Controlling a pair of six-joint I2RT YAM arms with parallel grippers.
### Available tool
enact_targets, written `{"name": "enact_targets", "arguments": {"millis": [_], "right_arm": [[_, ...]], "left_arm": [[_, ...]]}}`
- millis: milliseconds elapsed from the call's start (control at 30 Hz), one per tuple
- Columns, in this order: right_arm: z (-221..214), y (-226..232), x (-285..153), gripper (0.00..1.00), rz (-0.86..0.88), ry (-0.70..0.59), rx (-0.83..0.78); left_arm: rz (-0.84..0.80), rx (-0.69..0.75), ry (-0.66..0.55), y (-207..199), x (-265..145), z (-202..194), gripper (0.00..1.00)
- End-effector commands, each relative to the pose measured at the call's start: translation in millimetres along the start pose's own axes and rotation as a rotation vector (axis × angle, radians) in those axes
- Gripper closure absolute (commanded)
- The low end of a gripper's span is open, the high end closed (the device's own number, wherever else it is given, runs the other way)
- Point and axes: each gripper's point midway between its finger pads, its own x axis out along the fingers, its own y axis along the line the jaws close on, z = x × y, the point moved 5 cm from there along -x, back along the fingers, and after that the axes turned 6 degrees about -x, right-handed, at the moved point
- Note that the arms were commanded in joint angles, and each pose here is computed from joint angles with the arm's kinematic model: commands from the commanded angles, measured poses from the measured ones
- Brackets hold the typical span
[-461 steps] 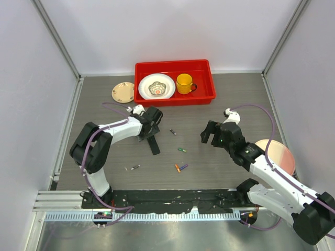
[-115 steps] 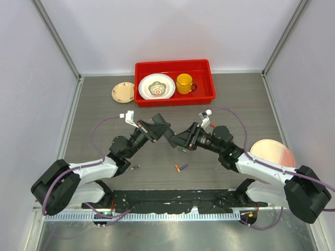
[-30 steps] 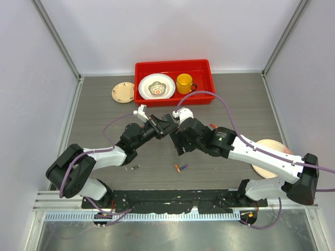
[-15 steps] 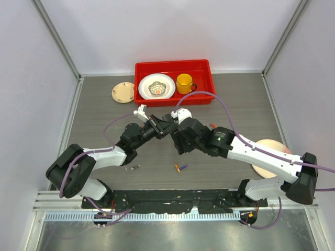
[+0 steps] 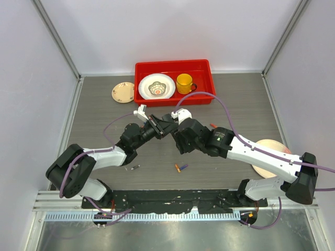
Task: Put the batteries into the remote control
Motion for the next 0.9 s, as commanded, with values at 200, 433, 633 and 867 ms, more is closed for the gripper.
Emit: {"name": "enact_targets", "arguments": {"millis": [200,433,633,867], "right_arm": [[11,-4,-27,0.62,0.02,-0.088,0.042],[7,-17,-32,0.63,-0.049,-0.12,0.069],[-23,-86,-2,0.66,-0.258,-0.064,0.3],[-66,-119,46,0.67,-0.354,0.032,0.428]], "left_arm": [[-0.049,0.052,-0.062,-10,-3,13,1.0],[-0.039,0.059,-0.084,-6,-5,21,1.0],[-0.064,0.047,-0.083,-14,-27,27,1.0],[-0.077,0.017,0.09,-27,-51,5,1.0]]}}
